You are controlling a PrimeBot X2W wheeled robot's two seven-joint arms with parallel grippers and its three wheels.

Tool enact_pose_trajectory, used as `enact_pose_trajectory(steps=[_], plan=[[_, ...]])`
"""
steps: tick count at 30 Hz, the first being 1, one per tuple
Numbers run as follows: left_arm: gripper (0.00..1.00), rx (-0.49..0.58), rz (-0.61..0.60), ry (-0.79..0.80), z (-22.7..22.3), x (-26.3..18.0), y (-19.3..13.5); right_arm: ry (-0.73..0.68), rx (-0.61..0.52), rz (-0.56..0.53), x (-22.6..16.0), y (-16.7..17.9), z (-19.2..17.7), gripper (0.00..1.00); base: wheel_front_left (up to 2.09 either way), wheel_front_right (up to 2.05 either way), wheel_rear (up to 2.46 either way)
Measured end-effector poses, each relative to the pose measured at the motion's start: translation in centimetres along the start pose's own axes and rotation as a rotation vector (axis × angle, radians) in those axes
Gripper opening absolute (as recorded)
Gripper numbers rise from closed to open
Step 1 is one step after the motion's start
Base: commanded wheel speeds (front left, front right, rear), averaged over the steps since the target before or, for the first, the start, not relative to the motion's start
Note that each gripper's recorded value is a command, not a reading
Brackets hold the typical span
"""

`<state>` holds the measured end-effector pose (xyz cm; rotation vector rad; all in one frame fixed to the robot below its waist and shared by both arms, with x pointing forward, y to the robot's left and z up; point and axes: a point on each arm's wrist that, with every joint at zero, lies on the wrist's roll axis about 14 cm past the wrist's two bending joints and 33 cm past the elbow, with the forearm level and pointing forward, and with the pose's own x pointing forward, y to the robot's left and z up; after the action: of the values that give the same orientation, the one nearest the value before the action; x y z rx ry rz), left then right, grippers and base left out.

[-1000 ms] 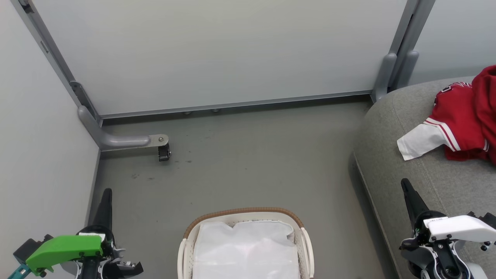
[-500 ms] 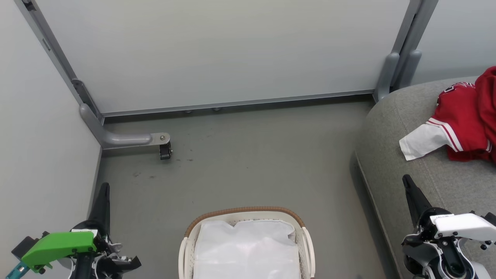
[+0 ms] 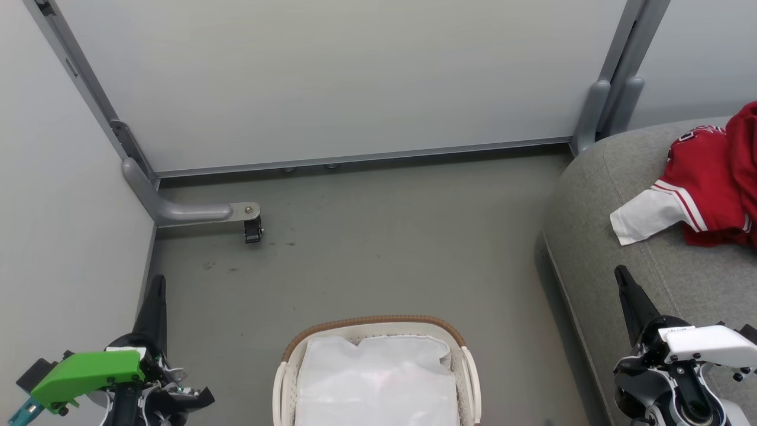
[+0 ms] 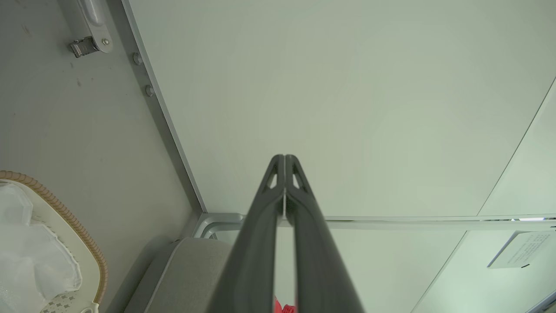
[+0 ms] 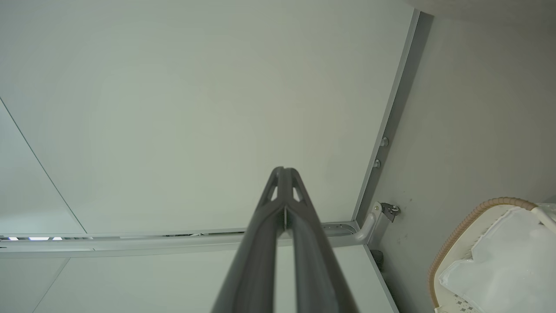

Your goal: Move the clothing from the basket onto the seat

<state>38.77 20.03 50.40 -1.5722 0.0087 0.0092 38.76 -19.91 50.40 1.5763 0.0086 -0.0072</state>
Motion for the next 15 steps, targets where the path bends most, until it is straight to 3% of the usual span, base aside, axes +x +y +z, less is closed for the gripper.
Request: enact_pose_trajectory(steps=[15], plan=[[0.0, 0.0, 0.0, 0.0, 0.0, 0.0, 0.0, 0.0, 0.0, 0.0, 0.0, 0.01, 0.0, 0.0, 0.0, 0.0, 0.0]])
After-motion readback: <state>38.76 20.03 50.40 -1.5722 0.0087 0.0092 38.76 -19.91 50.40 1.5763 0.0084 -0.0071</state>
